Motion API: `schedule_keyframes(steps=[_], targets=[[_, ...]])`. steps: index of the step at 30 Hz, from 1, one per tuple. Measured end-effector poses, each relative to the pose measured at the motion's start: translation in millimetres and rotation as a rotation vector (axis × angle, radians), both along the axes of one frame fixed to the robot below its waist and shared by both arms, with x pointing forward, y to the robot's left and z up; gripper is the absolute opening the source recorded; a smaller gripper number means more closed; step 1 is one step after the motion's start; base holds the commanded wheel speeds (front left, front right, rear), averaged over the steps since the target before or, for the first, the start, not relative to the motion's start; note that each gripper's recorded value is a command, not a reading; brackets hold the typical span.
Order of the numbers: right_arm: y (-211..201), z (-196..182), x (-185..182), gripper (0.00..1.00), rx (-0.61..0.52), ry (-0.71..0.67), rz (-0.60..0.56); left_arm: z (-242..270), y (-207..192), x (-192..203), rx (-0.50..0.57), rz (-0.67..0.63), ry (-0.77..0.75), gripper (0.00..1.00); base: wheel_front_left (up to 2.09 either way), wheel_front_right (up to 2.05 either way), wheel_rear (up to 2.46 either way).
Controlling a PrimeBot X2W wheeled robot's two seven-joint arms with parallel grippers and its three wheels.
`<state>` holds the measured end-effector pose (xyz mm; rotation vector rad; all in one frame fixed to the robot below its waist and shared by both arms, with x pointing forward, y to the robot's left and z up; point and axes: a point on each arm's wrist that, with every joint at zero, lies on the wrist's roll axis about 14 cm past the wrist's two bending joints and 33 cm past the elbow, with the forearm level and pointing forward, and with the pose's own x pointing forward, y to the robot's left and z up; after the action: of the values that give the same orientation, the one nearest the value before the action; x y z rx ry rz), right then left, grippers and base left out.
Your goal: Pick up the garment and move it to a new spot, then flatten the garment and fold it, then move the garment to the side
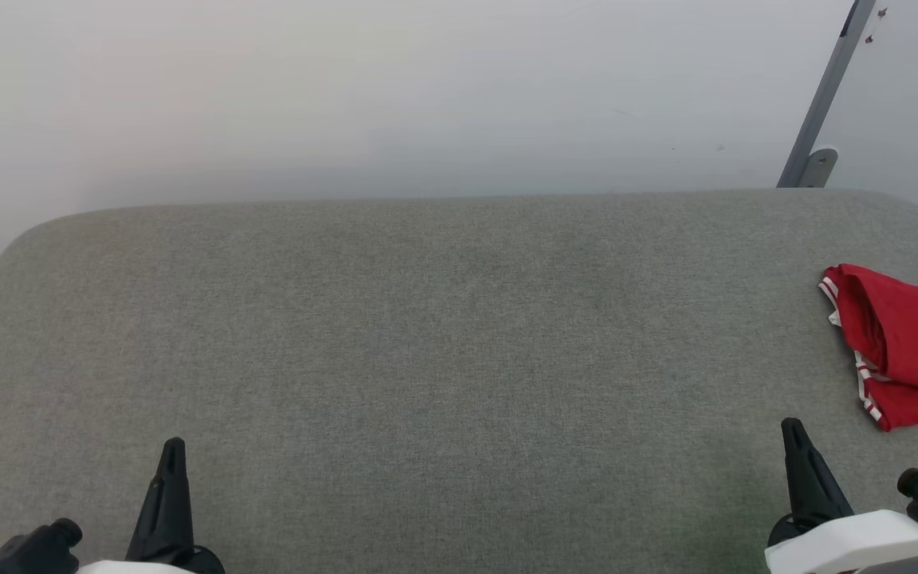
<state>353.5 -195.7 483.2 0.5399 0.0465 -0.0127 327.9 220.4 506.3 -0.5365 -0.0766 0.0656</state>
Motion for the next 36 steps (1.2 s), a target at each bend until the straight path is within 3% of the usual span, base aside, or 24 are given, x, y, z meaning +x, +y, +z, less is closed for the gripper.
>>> schedule_keyframes(steps=[36], targets=[[-4.1,5.0,14.7,0.00,0.465,0.009,-0.044,-5.3,-3.2,26.0,-0.461,-0.017,0.026,0.00,0.00,0.00,0.00]])
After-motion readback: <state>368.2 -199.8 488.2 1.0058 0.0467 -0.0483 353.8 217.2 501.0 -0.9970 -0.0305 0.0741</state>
